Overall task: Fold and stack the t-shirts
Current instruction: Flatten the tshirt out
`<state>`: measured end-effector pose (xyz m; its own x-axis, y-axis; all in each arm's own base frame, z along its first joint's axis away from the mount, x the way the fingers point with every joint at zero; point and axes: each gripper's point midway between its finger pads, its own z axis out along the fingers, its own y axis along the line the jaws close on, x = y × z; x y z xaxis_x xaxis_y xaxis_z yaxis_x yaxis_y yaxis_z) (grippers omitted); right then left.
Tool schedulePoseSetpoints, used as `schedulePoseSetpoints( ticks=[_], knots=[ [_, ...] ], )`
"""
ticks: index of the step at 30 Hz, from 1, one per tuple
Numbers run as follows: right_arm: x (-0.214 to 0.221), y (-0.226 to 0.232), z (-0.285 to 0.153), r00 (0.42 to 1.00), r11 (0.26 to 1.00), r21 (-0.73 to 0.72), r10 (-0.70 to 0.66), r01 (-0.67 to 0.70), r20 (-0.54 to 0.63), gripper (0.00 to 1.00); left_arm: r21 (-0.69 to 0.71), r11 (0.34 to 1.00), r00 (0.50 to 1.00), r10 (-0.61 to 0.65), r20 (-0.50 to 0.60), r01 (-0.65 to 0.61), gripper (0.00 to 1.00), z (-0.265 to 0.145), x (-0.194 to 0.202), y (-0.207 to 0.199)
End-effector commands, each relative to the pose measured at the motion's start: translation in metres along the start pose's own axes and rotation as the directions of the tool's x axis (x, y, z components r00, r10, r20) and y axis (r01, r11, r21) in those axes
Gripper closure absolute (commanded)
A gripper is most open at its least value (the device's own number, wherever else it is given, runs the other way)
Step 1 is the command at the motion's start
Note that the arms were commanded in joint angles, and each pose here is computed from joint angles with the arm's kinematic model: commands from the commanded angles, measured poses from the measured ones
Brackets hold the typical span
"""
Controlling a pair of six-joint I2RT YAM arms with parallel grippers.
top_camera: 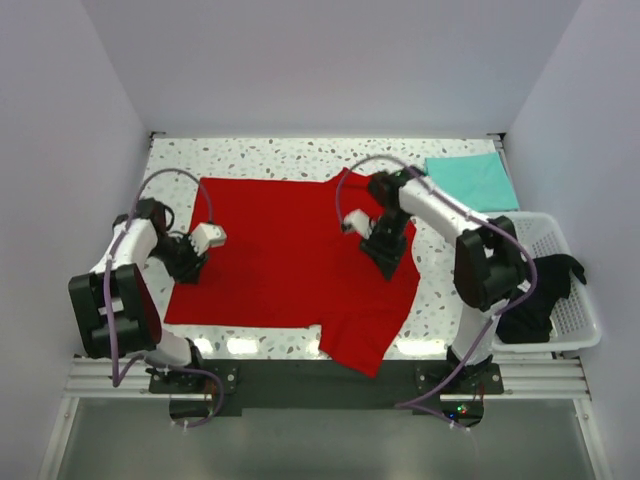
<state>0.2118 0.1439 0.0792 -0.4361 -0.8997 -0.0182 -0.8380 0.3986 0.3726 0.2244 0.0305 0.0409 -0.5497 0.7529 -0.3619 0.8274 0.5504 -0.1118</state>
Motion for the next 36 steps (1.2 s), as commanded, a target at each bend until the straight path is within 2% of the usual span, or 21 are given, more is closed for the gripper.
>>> schedulePoseSetpoints(
  ticks=[1, 2, 4, 5, 6, 7, 10, 14, 22, 29, 31, 35, 36],
  knots=[
    [-0.050, -0.048, -0.078, 0.944, 0.984, 0.049, 0.149, -0.171, 0.295, 0.60, -0.079, 0.997, 0.957, 0.048, 0.286, -0.026, 0.59, -0.045, -0.079, 0.039],
    [-0.057, -0.073, -0.087, 0.919, 0.972, 0.068, 0.191, -0.227, 0.346, 0.61, -0.099, 0.995, 0.941, 0.024, 0.338, 0.010, 0.59, -0.049, -0.093, 0.054],
    [-0.088, -0.119, -0.124, 0.848, 0.930, 0.190, 0.187, -0.316, 0.495, 0.62, -0.155, 0.988, 0.896, 0.045, 0.442, 0.027, 0.58, -0.066, -0.127, 0.087],
    [-0.095, -0.136, -0.134, 0.823, 0.908, 0.225, 0.188, -0.354, 0.536, 0.62, -0.145, 0.986, 0.877, -0.005, 0.480, 0.084, 0.57, -0.071, -0.137, 0.095],
    [-0.101, -0.161, -0.144, 0.806, 0.867, 0.291, 0.188, -0.405, 0.561, 0.63, -0.172, 0.981, 0.856, 0.008, 0.518, 0.095, 0.57, -0.083, -0.151, 0.109],
    [-0.114, -0.180, -0.157, 0.764, 0.833, 0.325, 0.168, -0.448, 0.624, 0.64, -0.180, 0.977, 0.843, 0.001, 0.538, 0.114, 0.57, -0.087, -0.157, 0.118],
    [-0.129, -0.227, -0.176, 0.695, 0.747, 0.382, 0.146, -0.544, 0.704, 0.64, -0.223, 0.958, 0.803, -0.012, 0.595, 0.180, 0.56, -0.093, -0.173, 0.150],
    [-0.142, -0.270, -0.183, 0.621, 0.698, 0.373, 0.130, -0.611, 0.773, 0.64, -0.248, 0.939, 0.773, -0.030, 0.634, 0.240, 0.55, -0.088, -0.180, 0.179],
    [-0.164, -0.322, -0.158, 0.580, 0.677, 0.372, 0.100, -0.635, 0.809, 0.61, -0.232, 0.930, 0.771, -0.079, 0.631, 0.284, 0.54, -0.069, -0.177, 0.203],
    [-0.169, -0.345, -0.134, 0.587, 0.670, 0.377, 0.109, -0.639, 0.802, 0.61, -0.223, 0.926, 0.783, -0.110, 0.612, 0.305, 0.53, -0.053, -0.171, 0.217],
    [-0.172, -0.346, -0.129, 0.588, 0.682, 0.370, 0.108, -0.631, 0.802, 0.61, -0.209, 0.919, 0.792, -0.154, 0.591, 0.335, 0.52, -0.039, -0.164, 0.224],
    [-0.173, -0.348, -0.117, 0.595, 0.694, 0.360, 0.123, -0.623, 0.794, 0.64, -0.205, 0.906, 0.796, -0.196, 0.573, 0.371, 0.51, -0.030, -0.162, 0.243],
    [-0.172, -0.348, -0.115, 0.600, 0.696, 0.362, 0.124, -0.620, 0.790, 0.72, -0.206, 0.903, 0.797, -0.203, 0.569, 0.377, 0.50, -0.028, -0.161, 0.246]
  ],
)
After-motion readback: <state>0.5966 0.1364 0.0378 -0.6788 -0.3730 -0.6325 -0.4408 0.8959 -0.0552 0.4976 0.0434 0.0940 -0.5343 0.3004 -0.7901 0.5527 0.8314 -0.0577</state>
